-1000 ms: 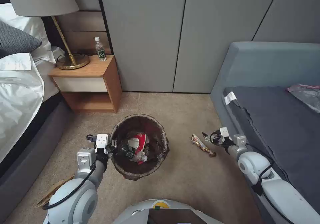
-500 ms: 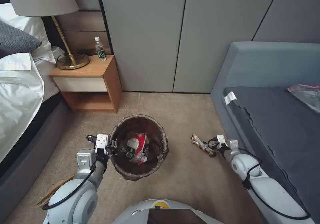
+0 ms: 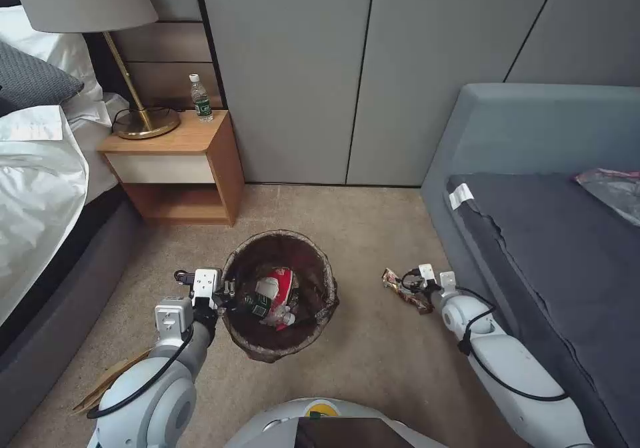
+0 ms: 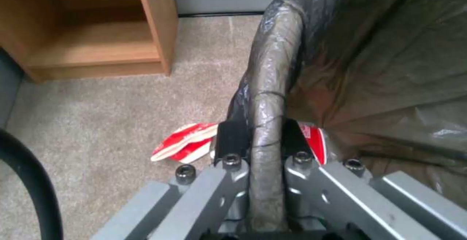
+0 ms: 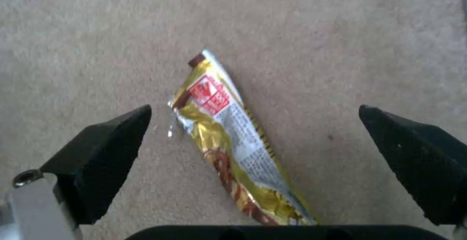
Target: Pick up the trash bin, then pick up the garbage from the floor and place it into the trash bin.
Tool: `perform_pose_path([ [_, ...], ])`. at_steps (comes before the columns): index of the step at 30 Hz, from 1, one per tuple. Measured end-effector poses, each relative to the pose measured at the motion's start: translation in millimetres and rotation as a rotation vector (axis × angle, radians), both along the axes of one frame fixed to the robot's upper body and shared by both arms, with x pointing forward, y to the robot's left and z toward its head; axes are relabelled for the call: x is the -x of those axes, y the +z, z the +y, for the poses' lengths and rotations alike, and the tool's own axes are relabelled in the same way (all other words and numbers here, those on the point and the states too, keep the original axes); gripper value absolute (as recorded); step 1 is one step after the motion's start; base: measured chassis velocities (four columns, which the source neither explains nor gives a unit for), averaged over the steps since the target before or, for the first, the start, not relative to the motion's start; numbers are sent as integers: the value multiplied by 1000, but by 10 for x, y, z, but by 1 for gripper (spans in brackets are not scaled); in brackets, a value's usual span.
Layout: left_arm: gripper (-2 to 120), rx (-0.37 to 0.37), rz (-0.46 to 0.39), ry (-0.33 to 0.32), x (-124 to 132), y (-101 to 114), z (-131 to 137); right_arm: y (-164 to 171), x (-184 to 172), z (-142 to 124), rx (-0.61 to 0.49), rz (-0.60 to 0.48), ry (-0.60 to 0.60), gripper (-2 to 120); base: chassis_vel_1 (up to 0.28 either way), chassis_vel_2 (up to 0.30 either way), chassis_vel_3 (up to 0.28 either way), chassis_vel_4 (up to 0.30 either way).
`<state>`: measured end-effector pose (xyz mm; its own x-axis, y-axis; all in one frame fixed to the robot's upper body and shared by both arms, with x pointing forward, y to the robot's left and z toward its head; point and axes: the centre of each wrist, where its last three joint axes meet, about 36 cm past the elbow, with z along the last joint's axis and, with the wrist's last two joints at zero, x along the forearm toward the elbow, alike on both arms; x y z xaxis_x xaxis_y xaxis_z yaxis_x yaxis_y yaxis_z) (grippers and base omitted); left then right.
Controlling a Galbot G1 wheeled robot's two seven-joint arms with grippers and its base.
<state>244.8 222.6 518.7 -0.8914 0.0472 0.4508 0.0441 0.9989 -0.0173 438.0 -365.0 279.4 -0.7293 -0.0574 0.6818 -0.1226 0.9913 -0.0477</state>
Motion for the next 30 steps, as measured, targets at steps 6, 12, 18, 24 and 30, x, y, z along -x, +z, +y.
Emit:
perform_pose_path([
  [6, 2, -1, 1, 0, -15, -13, 4, -131, 30, 70, 10, 28, 16, 100, 0, 0, 0, 0],
  [12, 2, -2, 3, -2, -24, -24, 4, -234, 40, 109, 19, 49, 23, 100, 0, 0, 0, 0],
  [18, 2, -3, 2, -3, -28, -24, 10, -317, 1, 108, 32, 62, 23, 100, 0, 0, 0, 0],
  [24, 2, -2, 2, -4, -33, -26, 11, -387, -5, 152, 34, 73, 27, 100, 0, 0, 0, 0],
  [30, 2, -2, 3, -2, -32, -27, 17, -494, -28, 225, 33, 83, 29, 100, 0, 0, 0, 0],
])
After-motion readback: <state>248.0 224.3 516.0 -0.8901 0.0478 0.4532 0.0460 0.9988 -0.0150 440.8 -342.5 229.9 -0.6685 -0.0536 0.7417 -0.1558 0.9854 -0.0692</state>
